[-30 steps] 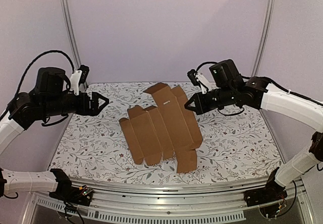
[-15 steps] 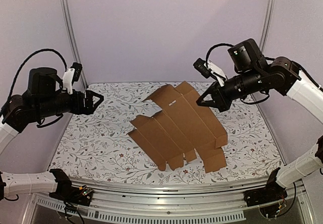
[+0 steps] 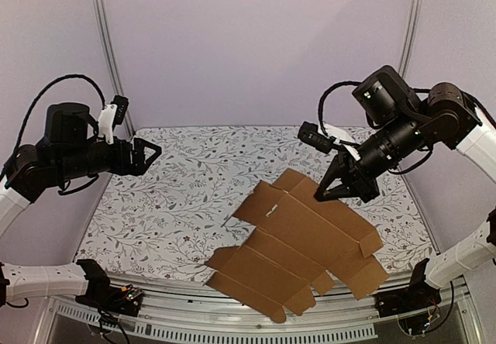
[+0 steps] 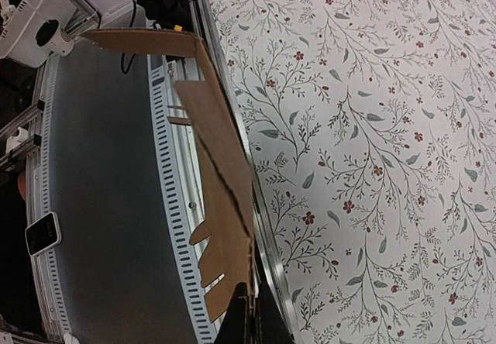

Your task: Fold the paper box

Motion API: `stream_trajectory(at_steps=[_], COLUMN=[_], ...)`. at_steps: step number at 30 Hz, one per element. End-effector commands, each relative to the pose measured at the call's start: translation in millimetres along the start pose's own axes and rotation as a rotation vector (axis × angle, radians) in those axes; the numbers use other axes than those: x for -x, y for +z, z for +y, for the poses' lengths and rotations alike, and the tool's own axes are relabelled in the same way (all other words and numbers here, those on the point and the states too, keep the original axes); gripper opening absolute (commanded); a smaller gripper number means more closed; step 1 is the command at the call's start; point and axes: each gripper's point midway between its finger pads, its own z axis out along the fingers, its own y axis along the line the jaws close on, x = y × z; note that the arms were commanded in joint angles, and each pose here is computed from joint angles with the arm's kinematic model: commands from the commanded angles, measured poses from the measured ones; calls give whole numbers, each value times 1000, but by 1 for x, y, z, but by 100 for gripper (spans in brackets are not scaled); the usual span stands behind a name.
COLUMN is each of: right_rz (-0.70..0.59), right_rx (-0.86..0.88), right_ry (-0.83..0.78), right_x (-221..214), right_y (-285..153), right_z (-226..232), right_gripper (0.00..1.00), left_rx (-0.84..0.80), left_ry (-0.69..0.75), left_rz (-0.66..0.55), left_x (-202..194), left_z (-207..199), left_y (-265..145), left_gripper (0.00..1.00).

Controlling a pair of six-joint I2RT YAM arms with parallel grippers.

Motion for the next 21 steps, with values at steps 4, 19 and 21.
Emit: stream_trajectory(at_steps=[4,19,21], right_rz=[300,305,311], right_rx=[-279,-488,-462], right_ry=[40,-273,-319], right_x=[-42,-3,-1], right_y=[44,114,123], right_z=[-66,-109,-108], right_gripper=[0,0,0], left_rx=[-72,-85,-85], left_ry=[-6,-57,-68], left_rz=[35,132,142], left_x=[-6,-43,-49], left_z=[-17,-19,-19], left_y=[16,54,59], left_gripper=[100,100,99])
